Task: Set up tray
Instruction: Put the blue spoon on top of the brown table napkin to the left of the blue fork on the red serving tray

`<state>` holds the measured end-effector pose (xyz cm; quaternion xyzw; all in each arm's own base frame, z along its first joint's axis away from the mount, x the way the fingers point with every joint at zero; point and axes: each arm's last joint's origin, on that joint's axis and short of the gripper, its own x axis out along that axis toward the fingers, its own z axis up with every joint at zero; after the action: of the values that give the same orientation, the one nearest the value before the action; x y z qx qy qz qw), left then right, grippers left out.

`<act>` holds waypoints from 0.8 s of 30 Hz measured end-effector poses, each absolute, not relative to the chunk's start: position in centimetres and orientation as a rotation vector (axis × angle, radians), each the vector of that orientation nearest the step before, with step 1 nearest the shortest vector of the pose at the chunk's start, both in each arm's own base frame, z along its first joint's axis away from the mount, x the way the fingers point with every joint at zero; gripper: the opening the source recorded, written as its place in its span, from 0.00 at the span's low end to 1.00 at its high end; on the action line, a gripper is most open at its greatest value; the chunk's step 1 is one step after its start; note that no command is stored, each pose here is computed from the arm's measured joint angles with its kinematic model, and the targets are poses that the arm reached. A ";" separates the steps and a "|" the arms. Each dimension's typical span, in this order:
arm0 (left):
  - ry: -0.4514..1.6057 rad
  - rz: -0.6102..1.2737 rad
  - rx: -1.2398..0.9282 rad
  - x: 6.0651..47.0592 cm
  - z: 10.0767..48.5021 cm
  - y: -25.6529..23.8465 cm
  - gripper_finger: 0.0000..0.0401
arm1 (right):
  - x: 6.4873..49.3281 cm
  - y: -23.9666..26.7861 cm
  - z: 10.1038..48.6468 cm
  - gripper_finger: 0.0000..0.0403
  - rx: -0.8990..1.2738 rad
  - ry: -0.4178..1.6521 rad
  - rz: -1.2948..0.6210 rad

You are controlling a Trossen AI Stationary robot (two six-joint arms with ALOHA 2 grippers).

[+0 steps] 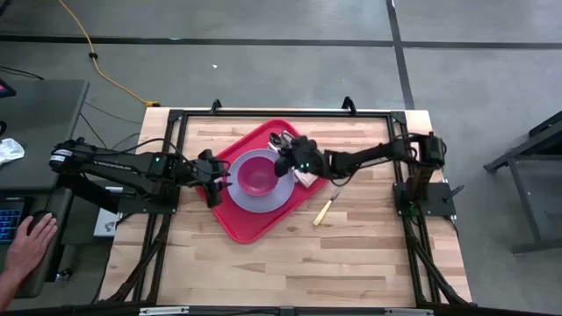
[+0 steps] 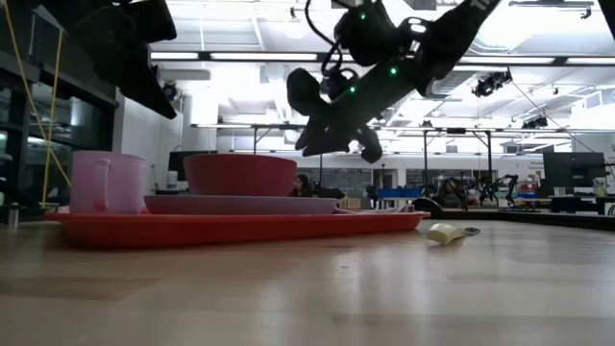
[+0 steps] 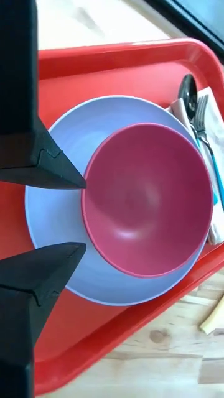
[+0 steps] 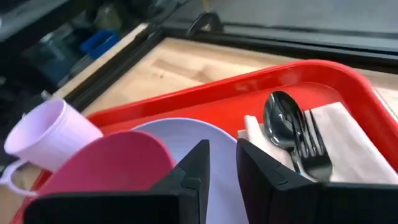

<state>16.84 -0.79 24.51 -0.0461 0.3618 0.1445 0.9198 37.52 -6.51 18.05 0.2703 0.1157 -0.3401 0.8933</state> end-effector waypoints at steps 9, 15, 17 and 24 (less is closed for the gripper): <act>0.634 0.428 -0.314 17.2 24.9 -0.7 0.45 | 36.0 -11.8 17.1 0.14 0.637 0.451 -0.423; 0.614 0.439 -0.337 17.3 25.0 -0.6 0.45 | 34.1 -14.4 16.1 0.11 0.752 0.599 -0.293; 0.618 0.441 -0.335 17.2 25.0 -0.6 0.45 | 33.6 -14.9 15.9 0.10 0.762 0.633 -0.270; 0.624 0.443 -0.332 17.2 25.0 -0.6 0.45 | 32.8 -14.5 16.7 0.04 0.657 0.692 -0.232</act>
<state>17.20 -0.63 24.96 -0.1611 0.3031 0.2150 0.9143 32.83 -14.54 16.65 0.3156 0.3323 -0.1113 0.8818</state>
